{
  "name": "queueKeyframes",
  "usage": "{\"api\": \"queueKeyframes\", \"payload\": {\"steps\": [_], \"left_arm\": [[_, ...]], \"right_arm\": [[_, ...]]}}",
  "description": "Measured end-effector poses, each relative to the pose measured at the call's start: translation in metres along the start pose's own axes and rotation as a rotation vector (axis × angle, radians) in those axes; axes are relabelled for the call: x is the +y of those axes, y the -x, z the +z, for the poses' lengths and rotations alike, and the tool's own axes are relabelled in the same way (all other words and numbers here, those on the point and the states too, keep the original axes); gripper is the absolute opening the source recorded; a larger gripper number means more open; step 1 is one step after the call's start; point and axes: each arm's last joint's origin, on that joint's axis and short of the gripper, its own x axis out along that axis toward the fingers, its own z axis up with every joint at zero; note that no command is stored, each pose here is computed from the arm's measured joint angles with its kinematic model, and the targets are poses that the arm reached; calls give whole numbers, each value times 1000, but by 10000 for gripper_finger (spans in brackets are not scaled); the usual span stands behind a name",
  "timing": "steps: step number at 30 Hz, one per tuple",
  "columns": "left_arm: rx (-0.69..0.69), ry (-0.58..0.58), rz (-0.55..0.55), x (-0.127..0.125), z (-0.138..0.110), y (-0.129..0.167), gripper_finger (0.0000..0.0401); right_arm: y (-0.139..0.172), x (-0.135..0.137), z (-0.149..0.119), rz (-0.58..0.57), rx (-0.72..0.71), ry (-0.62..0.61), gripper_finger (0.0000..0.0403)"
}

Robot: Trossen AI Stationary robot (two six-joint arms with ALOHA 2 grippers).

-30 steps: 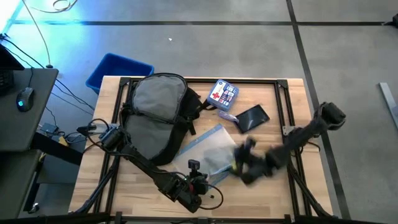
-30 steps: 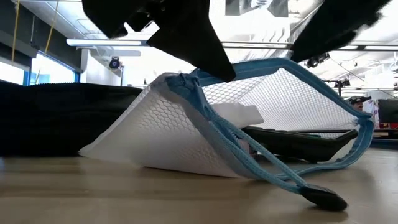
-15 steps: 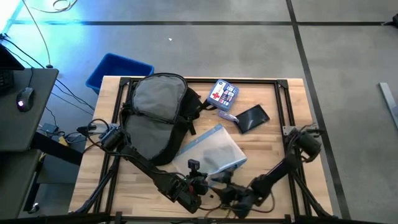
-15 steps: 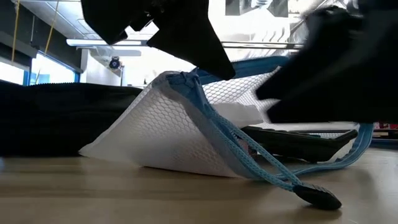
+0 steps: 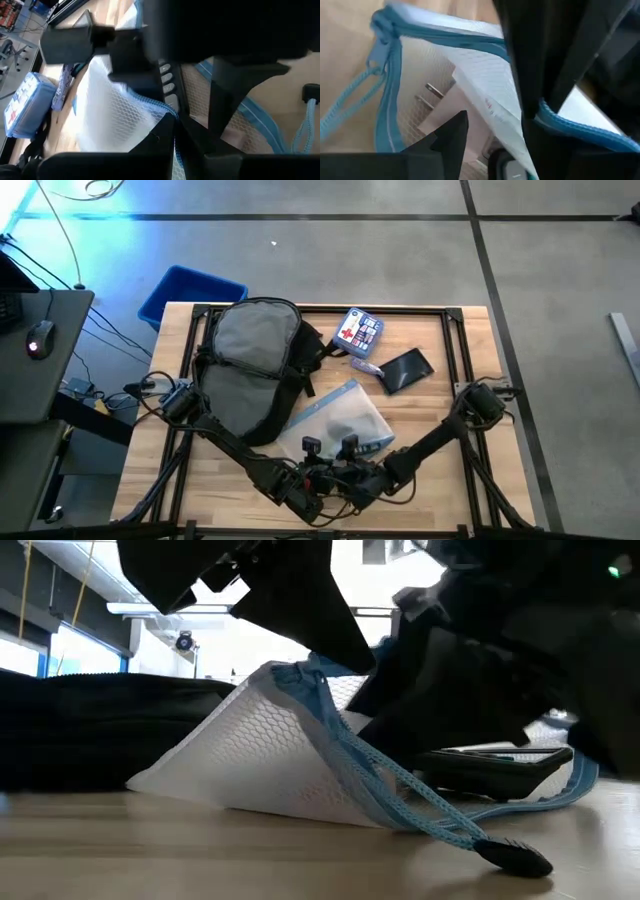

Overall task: Unpack backpack
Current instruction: Remove the green earphones from the white zip bag

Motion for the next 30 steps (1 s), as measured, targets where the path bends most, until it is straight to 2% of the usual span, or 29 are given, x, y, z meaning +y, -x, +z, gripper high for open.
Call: {"api": "queueKeyframes", "payload": {"steps": [2, 6, 12, 15, 17, 20, 24, 27, 30], "left_arm": [[0, 0, -2, 0, 0, 0, 0], [1, 21, 0, 0, 0, 0, 0], [-6, 43, 76, 2, -1, 1, 0], [1, 55, 114, 3, -3, 1, 0], [9, 62, 130, 4, -5, 1, 0], [18, 72, 136, 5, -7, 1, 0], [28, 44, 110, 3, -8, 3, 0], [26, 40, 105, 0, -8, 5, 0], [24, 38, 101, -2, -9, 8, 0]], "right_arm": [[-1, -1, -1, 16, 13, -40, 124], [8, 3, -4, 27, 42, -47, 19], [59, 7, 1, 99, 55, -73, 2], [94, 6, 7, 78, 0, -104, 1], [120, 4, 11, 17, -72, -113, 0], [155, -2, 10, -150, -190, -169, 0], [170, -25, -3, -380, -261, -266, 0], [158, -54, -15, -467, -170, -358, 0], [141, -82, -25, -518, 50, -420, 0]]}}
